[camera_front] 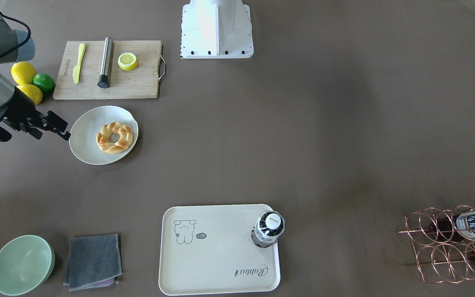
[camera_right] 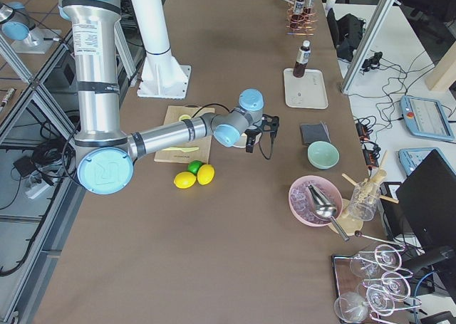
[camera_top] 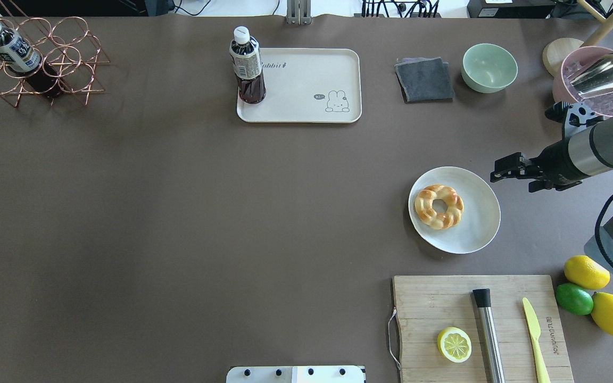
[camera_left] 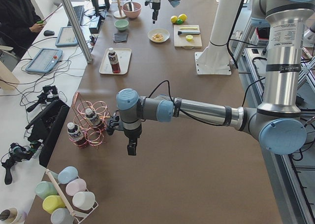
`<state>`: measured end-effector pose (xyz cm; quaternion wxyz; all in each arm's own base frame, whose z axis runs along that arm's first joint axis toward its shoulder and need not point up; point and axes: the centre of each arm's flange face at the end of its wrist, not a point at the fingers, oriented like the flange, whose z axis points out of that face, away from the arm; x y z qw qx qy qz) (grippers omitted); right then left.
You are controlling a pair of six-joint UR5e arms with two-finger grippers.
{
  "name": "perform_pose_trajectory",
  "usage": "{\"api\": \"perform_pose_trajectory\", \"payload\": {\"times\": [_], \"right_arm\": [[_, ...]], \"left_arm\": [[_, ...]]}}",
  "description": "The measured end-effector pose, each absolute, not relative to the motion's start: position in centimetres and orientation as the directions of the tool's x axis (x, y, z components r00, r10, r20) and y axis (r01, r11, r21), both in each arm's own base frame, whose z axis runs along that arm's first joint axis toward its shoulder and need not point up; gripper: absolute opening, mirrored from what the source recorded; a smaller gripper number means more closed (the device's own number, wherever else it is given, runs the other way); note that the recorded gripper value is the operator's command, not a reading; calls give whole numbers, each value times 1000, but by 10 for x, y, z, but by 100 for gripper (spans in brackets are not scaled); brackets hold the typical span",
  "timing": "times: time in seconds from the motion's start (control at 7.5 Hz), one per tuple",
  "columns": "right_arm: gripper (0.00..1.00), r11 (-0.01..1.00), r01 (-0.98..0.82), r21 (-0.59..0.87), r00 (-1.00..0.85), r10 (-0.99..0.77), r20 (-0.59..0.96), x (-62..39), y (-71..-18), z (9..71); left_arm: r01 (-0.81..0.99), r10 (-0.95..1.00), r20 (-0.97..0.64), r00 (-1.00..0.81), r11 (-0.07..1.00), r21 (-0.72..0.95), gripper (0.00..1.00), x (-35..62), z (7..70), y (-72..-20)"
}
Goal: Place donut on tray
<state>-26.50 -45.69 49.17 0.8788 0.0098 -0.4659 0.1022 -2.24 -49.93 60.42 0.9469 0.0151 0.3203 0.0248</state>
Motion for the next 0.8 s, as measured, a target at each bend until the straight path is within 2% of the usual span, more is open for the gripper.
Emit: {"api": "perform_pose_trajectory", "payload": {"times": [0.4, 0.53, 0.67, 0.8], "right_arm": [[100, 981, -177, -75, 559, 163, 813, -304, -439, 502], [96, 983, -170, -73, 566, 158, 809, -311, -436, 505], [64, 984, -163, -73, 570, 154, 807, -316, -433, 506], [49, 984, -160, -74, 571, 153, 806, -318, -431, 507]], "left_arm": [[-37, 58, -606, 794, 998, 48, 98, -22, 603, -501], [-37, 59, -606, 794, 998, 48, 98, -22, 603, -501], [-38, 59, -606, 794, 998, 48, 98, -22, 603, -501], [-38, 60, -605, 794, 998, 49, 98, -22, 603, -501]]}}
